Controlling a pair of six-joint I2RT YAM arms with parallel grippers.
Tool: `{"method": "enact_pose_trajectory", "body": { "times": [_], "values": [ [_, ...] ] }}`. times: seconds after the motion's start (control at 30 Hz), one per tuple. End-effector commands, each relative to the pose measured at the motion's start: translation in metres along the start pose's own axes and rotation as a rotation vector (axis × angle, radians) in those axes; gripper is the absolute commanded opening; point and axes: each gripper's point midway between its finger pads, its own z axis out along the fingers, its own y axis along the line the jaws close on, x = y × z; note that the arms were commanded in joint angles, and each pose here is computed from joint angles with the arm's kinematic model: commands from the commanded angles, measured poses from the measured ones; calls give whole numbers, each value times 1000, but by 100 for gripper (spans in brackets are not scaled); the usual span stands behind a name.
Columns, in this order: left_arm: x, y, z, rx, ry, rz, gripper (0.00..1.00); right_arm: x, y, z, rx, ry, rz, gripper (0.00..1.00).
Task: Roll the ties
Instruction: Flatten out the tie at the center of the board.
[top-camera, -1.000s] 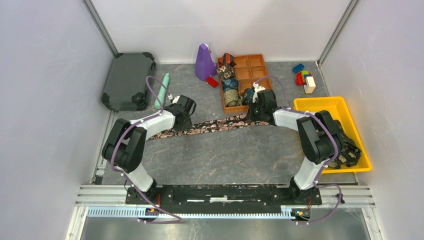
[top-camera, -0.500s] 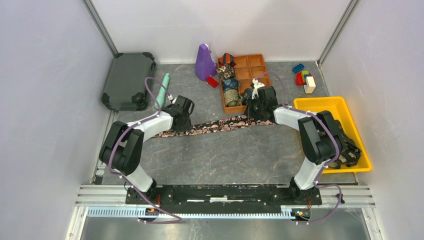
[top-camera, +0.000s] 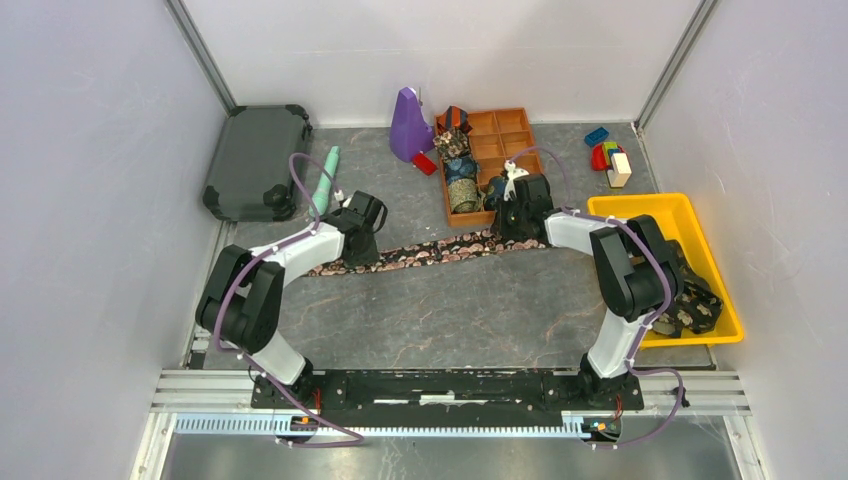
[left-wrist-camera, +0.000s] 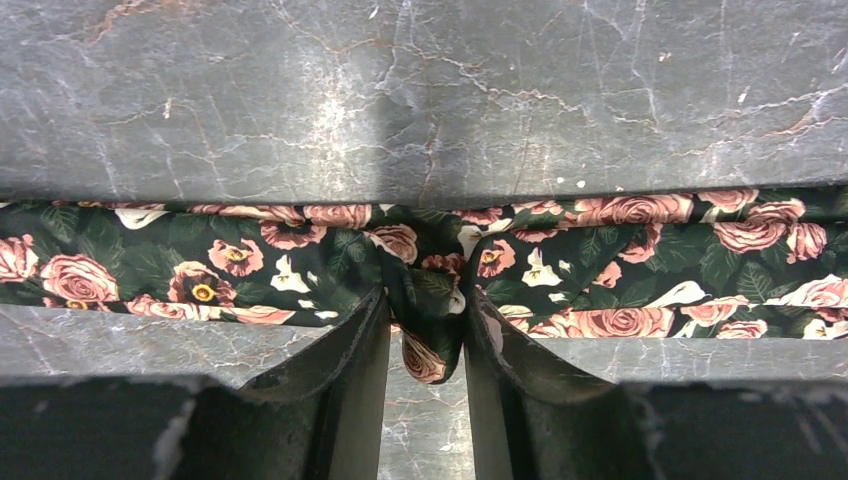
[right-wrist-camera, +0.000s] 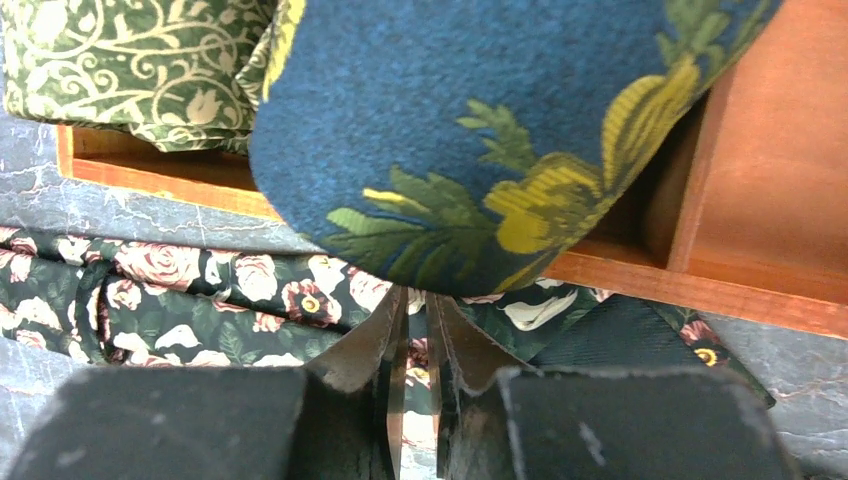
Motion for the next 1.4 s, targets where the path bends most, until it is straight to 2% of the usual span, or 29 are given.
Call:
{"method": "enact_pose_trajectory", "body": {
  "times": [0.0, 0.07, 0.2, 0.23, 0.43, 0.7, 1.23, 1.27, 1.37],
  "values": [
    [-19, 7, -15, -20, -62, 48, 39, 2, -15, 1, 35, 0, 2, 18],
    [-20, 11, -18, -31, -72, 47, 34, 2, -18, 0, 40, 0, 6, 18],
    [-23, 26, -19, -60, -72, 30, 16, 2, -24, -2, 50, 3, 10, 17],
    [-23, 29, -19, -66, -71, 25, 14, 2, -25, -3, 52, 3, 13, 17],
    [-30, 52, -22, -126, -119, -22, 12, 4, -32, -6, 66, 12, 16, 17],
    [-26, 66, -14, -151, -113, -81, 12, 11, -35, -8, 77, 27, 19, 16],
    [-34, 85, -5, -233, -129, -193, 21, 22, -48, -18, 147, 57, 26, 16],
    [-33, 85, -4, -234, -126, -195, 24, 23, -49, -19, 152, 58, 25, 16],
    [-30, 81, -3, -208, -111, -190, 55, 26, -51, -23, 163, 57, 26, 16]
  ]
}}
